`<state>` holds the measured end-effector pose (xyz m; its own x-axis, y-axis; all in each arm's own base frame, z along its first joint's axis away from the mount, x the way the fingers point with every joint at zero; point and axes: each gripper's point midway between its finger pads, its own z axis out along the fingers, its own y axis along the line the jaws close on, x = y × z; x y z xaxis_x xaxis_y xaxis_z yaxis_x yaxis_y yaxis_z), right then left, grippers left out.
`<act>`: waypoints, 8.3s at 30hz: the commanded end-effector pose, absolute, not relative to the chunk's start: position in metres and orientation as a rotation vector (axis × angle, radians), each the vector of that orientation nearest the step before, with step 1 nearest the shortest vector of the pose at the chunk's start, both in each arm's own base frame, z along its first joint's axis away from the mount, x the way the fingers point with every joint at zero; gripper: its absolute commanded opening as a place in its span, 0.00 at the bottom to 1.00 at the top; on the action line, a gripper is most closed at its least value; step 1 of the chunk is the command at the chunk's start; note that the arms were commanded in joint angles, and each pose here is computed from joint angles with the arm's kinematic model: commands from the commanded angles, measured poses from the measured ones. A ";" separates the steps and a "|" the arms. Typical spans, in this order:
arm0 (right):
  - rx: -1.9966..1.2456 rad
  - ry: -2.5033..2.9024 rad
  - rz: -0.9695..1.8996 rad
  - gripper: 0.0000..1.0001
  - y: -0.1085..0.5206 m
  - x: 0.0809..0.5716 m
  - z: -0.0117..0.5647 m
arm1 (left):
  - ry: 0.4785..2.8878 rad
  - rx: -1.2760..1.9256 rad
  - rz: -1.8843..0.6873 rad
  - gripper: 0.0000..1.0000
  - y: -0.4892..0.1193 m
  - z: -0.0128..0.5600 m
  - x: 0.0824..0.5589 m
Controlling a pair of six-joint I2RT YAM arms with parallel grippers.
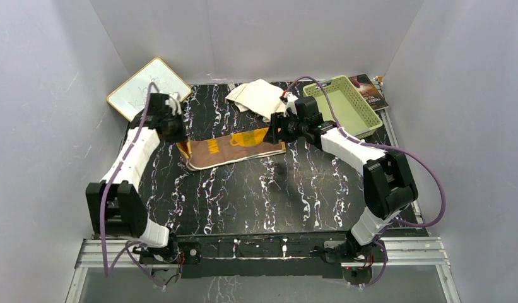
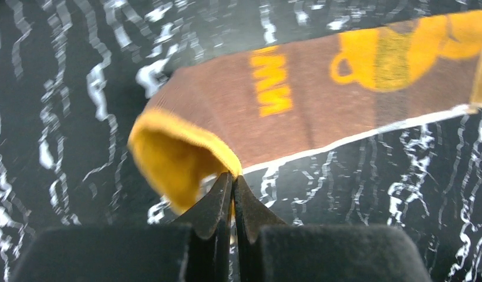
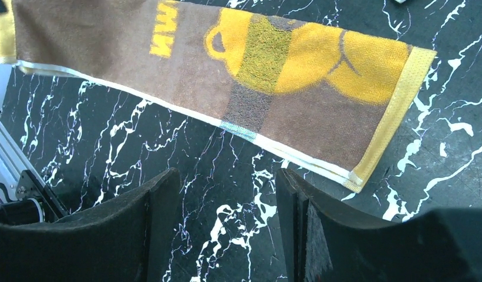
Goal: Roll the towels
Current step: Fold the towel at the center of the board.
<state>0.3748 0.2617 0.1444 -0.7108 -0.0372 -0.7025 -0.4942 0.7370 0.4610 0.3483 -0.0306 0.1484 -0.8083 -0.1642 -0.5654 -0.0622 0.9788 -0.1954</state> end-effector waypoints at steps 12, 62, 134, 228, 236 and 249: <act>-0.137 2.139 0.713 0.63 0.211 0.392 0.190 | 2.538 0.218 -0.372 0.00 -0.160 0.187 0.394; -0.383 2.297 0.696 0.65 0.280 0.461 0.077 | 2.605 -0.319 -0.244 0.77 -0.021 0.092 0.329; -0.197 2.397 0.857 0.00 0.216 0.435 0.041 | 2.715 -0.557 0.131 0.00 0.074 0.055 0.310; -0.053 2.213 0.720 0.84 0.155 0.419 0.156 | 2.528 0.537 0.135 0.00 -0.297 0.115 0.361; -0.052 2.225 0.729 0.85 0.156 0.419 0.150 | 2.509 0.520 0.043 0.02 -0.311 0.113 0.364; -0.103 2.231 0.737 0.83 0.178 0.419 0.137 | 2.180 0.322 -0.301 0.87 -0.280 0.203 0.355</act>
